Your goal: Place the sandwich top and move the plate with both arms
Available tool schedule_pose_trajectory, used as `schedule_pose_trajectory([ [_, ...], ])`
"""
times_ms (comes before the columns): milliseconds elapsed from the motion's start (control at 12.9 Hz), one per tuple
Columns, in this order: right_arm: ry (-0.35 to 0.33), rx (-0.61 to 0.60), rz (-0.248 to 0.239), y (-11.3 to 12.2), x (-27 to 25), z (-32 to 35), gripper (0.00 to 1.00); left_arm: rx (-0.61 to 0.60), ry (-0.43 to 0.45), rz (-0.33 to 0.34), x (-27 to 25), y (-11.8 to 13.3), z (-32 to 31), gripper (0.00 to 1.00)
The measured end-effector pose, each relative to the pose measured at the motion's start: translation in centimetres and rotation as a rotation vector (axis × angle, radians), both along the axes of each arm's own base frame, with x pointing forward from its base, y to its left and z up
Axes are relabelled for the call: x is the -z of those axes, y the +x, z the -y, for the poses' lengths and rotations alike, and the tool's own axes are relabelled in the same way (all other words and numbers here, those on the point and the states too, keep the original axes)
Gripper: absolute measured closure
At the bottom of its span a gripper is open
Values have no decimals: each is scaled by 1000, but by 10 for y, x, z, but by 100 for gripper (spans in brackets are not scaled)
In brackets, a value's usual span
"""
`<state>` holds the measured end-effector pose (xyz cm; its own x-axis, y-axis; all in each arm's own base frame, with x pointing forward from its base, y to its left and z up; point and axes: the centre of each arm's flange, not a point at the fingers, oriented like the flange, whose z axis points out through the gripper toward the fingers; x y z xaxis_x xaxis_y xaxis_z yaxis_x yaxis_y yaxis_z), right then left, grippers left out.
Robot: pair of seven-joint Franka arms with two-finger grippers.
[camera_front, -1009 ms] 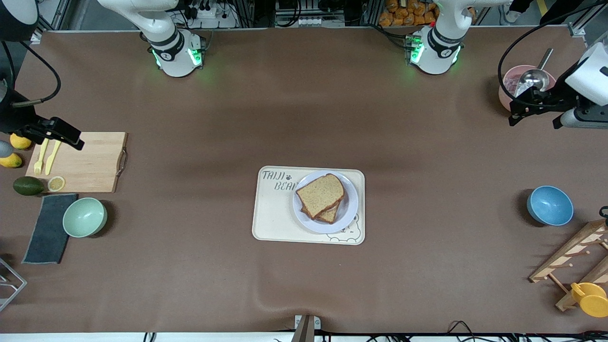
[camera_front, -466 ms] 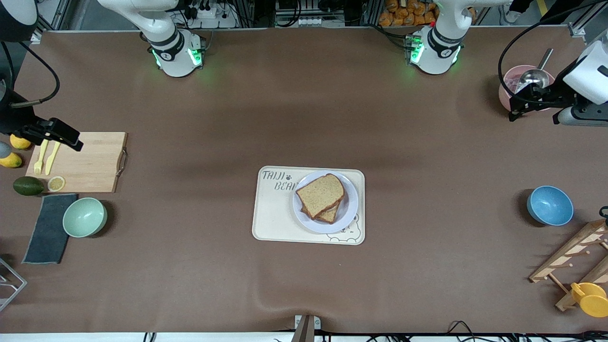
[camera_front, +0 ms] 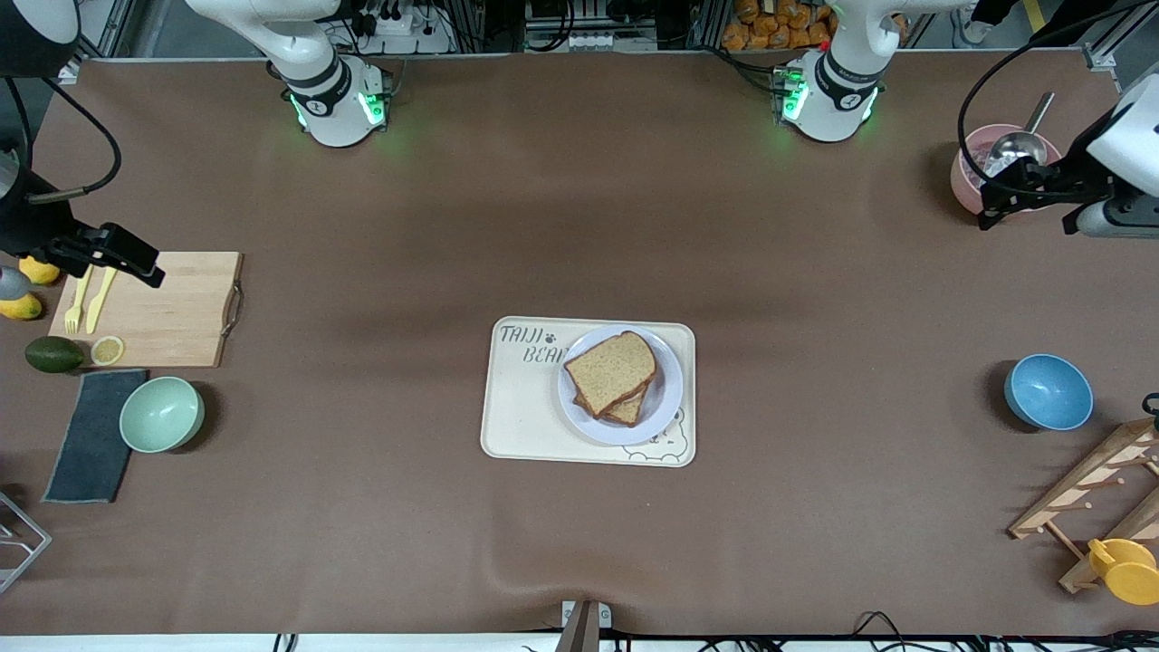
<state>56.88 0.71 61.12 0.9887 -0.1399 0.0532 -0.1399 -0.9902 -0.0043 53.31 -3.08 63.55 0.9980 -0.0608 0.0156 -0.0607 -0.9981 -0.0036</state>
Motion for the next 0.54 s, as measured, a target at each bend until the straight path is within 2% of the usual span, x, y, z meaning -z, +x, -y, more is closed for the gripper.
schedule_pose_trajectory([
  [310, 0, -5, 8, 1, -1, -3, 0, 4, 0, -2, 1, 2, 2, 0],
  [543, 1, -4, 45, 4, -5, -2, 0, 9, 0, -3, 2, 2, 5, 0],
])
